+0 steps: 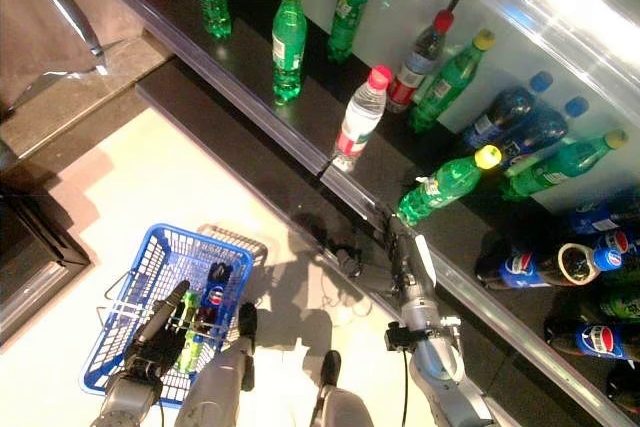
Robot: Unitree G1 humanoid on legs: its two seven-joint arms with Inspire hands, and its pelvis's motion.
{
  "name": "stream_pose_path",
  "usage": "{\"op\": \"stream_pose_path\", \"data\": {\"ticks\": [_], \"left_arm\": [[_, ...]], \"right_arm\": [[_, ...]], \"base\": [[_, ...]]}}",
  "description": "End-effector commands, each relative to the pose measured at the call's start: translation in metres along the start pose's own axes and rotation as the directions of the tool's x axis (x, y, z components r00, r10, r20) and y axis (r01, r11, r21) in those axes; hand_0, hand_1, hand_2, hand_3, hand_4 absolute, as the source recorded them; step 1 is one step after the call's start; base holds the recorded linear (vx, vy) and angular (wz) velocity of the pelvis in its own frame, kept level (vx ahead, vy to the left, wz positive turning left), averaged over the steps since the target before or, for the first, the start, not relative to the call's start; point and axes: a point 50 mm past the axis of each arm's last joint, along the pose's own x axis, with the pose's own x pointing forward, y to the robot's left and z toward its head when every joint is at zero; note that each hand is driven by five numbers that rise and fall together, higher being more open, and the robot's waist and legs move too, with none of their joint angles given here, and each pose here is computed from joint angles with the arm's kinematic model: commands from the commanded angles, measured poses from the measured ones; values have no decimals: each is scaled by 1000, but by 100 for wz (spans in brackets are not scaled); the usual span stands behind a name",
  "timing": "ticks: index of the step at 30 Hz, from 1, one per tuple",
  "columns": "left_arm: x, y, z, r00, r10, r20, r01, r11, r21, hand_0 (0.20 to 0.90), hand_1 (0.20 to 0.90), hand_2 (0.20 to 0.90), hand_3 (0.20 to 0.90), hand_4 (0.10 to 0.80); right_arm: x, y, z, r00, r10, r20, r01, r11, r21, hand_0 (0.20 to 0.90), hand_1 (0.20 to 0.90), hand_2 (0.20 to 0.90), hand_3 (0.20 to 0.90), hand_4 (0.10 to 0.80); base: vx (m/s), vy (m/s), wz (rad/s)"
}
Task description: Pick up the drink and place into the basket.
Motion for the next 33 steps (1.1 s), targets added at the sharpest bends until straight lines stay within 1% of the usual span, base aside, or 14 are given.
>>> {"op": "stream_pose_path", "data": {"ticks": [1, 4, 6, 8, 11, 14, 15, 21, 25, 30, 33], "left_arm": [[-23, -73, 19, 910, -396, 126, 401, 916, -16, 300, 300, 300, 200, 100], [-25, -65, 15, 924, -364, 118, 370, 929, -33, 300, 300, 300, 200, 100], [-23, -63, 13, 930, -356, 91, 359, 933, -11, 300, 300, 300, 200, 100], [-22, -65, 12, 925, -371, 75, 372, 928, 12, 300, 300, 300, 200, 100], [-20, -69, 13, 924, -376, 73, 376, 926, 17, 300, 300, 300, 200, 100], [-19, -70, 11, 928, -368, 62, 368, 930, 23, 300, 300, 300, 200, 100], [-19, -67, 10, 931, -361, 51, 360, 933, 25, 300, 300, 300, 200, 100], [-21, -55, 3, 944, -329, 15, 329, 944, 28, 300, 300, 300, 200, 100], [-21, -48, -4, 949, -317, -10, 317, 948, 38, 300, 300, 300, 200, 100], [-21, -37, -9, 959, -284, -9, 284, 959, 16, 300, 300, 300, 200, 100], [-19, -33, -10, 964, -265, -5, 265, 964, 9, 300, 300, 300, 200, 100]], "right_arm": [[10, -9, 55, 946, -7, 324, 3, 1000, 12, 900, 900, 900, 900, 800], [9, -11, 70, 906, 5, 423, -10, 1000, 10, 900, 900, 900, 900, 800], [7, -8, 81, 871, 3, 492, -10, 1000, 12, 900, 900, 900, 900, 800], [6, -14, 96, 824, -15, 567, -12, 999, 43, 900, 900, 900, 900, 800], [9, -13, 115, 759, 9, 651, -45, 998, 39, 900, 900, 900, 900, 800], [9, -12, 127, 719, 43, 694, -87, 996, 28, 900, 900, 900, 900, 800], [8, -13, 134, 695, 77, 714, -120, 993, 11, 900, 900, 900, 900, 800], [5, -16, 147, 655, 134, 744, -178, 984, -21, 900, 900, 900, 900, 800], [6, -19, 151, 642, 93, 761, -126, 992, -15, 900, 900, 900, 900, 800], [8, -34, 149, 638, -90, 765, 60, 996, 67, 900, 900, 900, 900, 800], [6, -40, 146, 630, -161, 760, 137, 986, 95, 900, 900, 900, 900, 800]], "base": [[32, -16, -21], [31, -10, -29], [44, -2, -8], [38, 2, 5], [3, 4, 5], [23, 4, 1], [74, 16, 1], [131, 17, 3], [107, 13, 2], [92, 34, -1], [59, 25, -6]]}}
